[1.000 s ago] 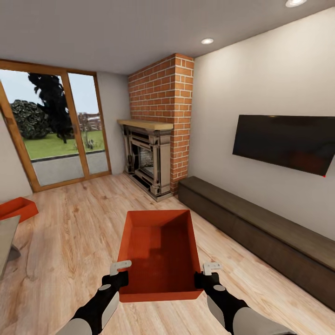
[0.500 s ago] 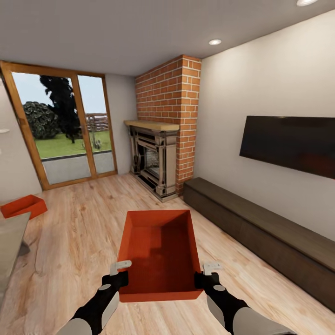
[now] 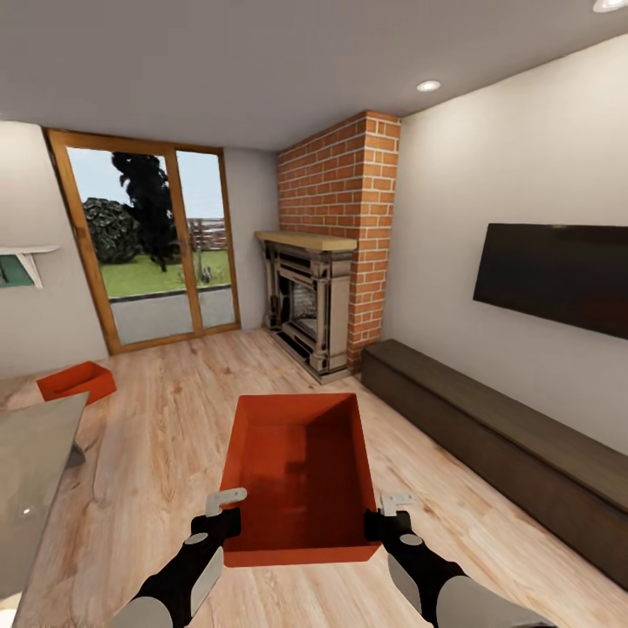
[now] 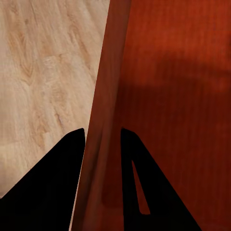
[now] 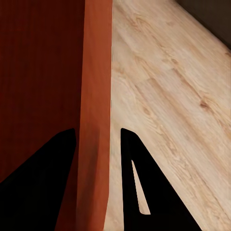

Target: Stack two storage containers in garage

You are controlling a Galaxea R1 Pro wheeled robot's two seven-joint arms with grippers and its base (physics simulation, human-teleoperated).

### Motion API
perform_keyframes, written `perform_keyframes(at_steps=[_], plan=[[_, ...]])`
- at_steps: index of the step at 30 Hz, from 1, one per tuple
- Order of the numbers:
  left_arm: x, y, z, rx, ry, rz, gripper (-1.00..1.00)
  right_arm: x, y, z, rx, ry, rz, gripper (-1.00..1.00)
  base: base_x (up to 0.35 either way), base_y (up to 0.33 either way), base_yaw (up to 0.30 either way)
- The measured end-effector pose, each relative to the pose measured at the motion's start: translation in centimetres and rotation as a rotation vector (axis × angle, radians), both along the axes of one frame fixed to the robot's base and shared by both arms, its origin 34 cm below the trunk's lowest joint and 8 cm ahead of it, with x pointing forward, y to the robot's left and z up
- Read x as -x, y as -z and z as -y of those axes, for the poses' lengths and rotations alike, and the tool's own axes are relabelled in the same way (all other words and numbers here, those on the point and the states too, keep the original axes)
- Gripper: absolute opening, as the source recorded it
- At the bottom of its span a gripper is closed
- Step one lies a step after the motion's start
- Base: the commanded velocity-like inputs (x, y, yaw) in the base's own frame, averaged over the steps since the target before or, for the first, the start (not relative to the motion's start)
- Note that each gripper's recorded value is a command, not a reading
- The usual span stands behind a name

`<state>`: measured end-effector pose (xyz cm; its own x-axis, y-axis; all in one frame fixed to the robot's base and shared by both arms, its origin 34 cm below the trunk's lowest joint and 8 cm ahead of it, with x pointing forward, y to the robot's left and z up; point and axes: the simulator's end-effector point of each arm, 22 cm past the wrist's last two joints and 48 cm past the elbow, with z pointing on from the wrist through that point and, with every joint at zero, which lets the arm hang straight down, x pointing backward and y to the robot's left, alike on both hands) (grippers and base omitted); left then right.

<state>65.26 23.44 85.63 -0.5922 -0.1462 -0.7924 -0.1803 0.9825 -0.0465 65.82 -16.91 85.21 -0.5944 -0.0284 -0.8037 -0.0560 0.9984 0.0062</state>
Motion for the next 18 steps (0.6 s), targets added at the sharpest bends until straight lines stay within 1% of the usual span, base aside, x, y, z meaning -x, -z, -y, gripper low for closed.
perform_keyframes(at_steps=[8,18], plan=[[-0.11,-0.48,0.01,0.000,0.000,0.009,-1.00,-0.13,-0.51,0.01,0.001,-0.001,0.009,-1.00,0.000,0.000,0.197],[-0.24,-0.96,0.01,0.000,0.000,0.018,-1.00,-0.27,-1.00,0.00,0.000,-0.001,0.018,-1.00,0.000,0.000,0.246]])
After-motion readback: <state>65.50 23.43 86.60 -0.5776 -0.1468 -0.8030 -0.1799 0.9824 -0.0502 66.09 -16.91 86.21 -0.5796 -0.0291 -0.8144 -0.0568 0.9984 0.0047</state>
